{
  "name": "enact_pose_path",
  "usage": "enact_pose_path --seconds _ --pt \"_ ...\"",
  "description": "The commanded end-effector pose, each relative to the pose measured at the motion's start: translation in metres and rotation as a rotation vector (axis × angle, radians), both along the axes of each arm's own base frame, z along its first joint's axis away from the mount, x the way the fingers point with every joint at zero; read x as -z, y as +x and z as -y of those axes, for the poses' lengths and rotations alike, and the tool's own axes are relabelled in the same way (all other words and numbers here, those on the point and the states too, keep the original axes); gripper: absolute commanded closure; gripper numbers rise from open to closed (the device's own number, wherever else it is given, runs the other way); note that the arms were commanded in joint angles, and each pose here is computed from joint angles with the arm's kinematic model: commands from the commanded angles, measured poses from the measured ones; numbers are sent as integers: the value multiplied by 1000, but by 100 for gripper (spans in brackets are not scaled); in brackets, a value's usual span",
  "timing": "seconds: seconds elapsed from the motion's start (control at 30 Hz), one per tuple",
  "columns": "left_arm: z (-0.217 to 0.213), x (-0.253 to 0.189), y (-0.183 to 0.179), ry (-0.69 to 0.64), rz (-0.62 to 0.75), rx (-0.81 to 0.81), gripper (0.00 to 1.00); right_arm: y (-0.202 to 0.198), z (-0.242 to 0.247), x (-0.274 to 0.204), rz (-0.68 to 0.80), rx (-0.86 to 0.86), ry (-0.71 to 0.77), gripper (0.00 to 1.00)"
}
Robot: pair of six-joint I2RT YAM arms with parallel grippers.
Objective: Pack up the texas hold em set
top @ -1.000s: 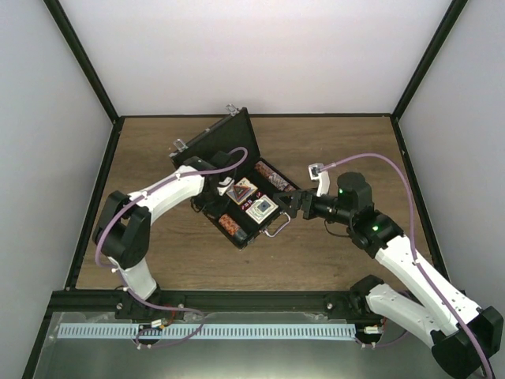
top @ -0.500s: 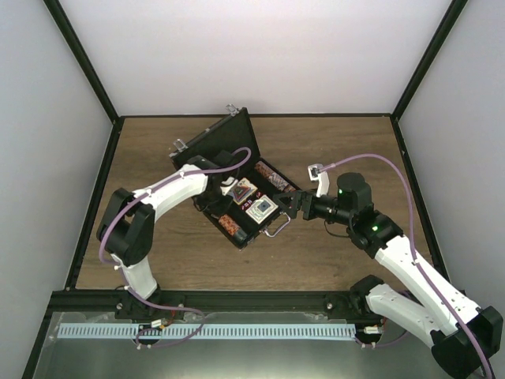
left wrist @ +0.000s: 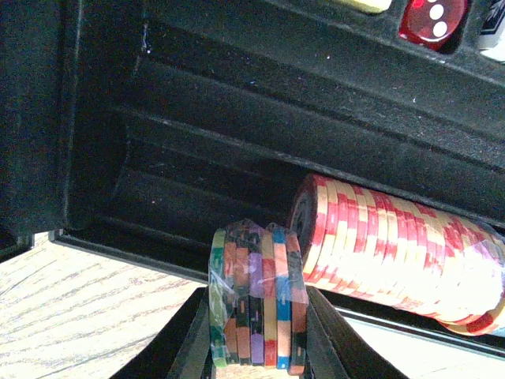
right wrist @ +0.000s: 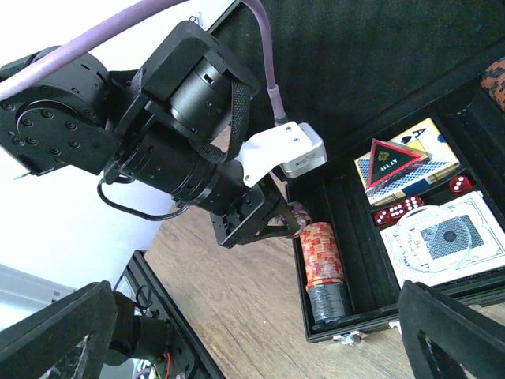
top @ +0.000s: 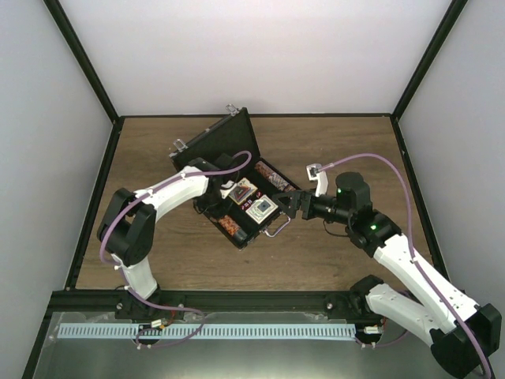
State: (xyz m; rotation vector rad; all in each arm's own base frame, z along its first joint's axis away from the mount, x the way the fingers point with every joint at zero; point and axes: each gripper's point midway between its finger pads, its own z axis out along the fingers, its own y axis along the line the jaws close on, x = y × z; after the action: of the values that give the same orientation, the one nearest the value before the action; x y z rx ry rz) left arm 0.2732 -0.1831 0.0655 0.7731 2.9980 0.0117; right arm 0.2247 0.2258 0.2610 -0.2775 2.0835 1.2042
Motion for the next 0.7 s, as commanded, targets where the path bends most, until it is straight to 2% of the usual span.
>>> enact_pose_path --seconds 0.0,0.1,0.33,0.67 --pt "7 4 -12 -25 -40 29 77 2 -3 -1 1 -15 18 0" --pt "11 6 -12 -44 -42 38 74 1 -4 2 -7 -21 14 0" --pt "16 6 -12 -69 -41 41 59 1 -3 3 -15 -14 14 0" --pt "19 11 -17 -90 -59 41 44 0 -3 6 -28 -15 17 0"
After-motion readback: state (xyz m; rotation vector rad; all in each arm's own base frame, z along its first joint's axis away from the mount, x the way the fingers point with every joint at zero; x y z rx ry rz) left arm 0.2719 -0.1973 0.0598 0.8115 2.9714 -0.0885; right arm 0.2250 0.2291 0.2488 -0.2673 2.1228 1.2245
